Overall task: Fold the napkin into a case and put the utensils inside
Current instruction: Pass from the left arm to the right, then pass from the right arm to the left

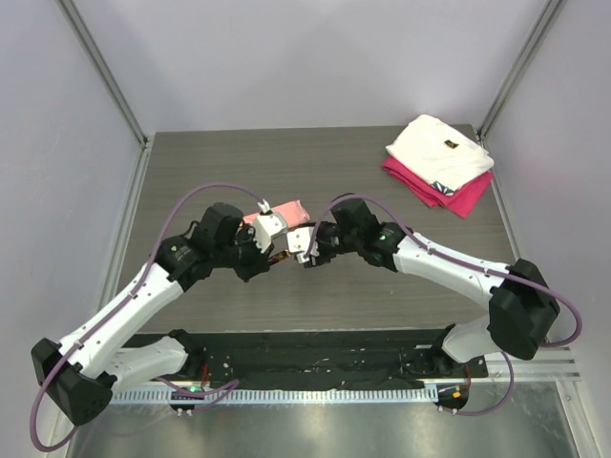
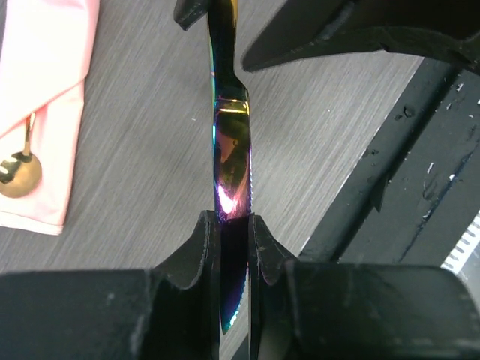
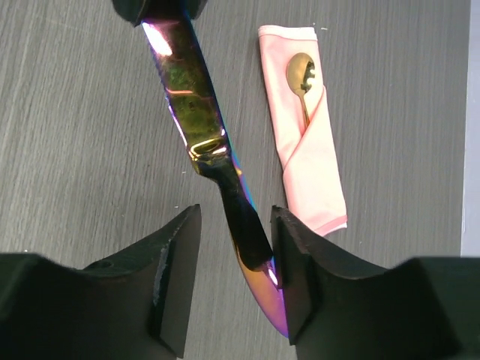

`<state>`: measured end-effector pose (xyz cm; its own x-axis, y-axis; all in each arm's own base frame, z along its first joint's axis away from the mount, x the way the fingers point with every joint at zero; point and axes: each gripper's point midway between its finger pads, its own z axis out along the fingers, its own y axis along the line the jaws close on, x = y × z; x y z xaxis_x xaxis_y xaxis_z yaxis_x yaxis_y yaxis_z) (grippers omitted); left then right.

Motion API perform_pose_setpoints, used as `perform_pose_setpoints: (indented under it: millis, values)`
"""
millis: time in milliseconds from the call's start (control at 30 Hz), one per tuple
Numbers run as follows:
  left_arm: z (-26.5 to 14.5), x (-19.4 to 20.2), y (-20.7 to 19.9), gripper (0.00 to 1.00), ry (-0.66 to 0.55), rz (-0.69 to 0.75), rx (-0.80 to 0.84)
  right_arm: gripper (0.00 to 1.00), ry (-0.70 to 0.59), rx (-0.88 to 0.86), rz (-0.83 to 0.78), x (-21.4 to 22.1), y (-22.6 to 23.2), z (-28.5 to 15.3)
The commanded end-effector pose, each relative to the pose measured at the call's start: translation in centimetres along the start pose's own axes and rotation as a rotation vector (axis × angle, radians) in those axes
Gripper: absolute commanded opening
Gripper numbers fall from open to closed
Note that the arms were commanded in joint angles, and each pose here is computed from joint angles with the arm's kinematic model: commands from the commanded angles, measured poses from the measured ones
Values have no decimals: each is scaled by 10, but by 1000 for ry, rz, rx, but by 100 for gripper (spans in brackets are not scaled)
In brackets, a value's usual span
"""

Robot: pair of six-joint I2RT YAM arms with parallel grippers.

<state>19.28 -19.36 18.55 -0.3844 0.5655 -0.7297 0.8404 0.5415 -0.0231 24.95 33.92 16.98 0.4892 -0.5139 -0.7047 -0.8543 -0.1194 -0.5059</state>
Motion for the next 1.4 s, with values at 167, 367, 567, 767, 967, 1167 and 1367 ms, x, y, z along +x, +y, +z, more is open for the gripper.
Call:
perform_pose_setpoints:
  millis: [167, 367, 567, 767, 967, 1167, 1367]
  values:
    - [-2, -28, -4, 0, -108, -26, 30, 2, -6, 64, -58, -14, -24, 3]
    - [-14, -37, 19, 15, -163, -138, -103, 1, -5, 170, 18, -10, -33, 0]
    - [-29, -44, 21, 83, -275, -388, -47, 1, -25, 221, 54, -6, -33, -1]
    - [-26, -29, 26, 95, -253, -629, 3, 1, -3, 229, 71, 2, -29, -1]
    - [-28, -21, 40, 84, -251, -764, 43, 1, 12, 226, 64, 8, -26, 0]
    - [-20, -11, 49, 71, -232, -873, 82, 1, 12, 232, 58, 8, -26, -1]
    - [-35, -20, 68, 52, -336, -919, -4, 1, 29, 270, 85, 9, -34, -4]
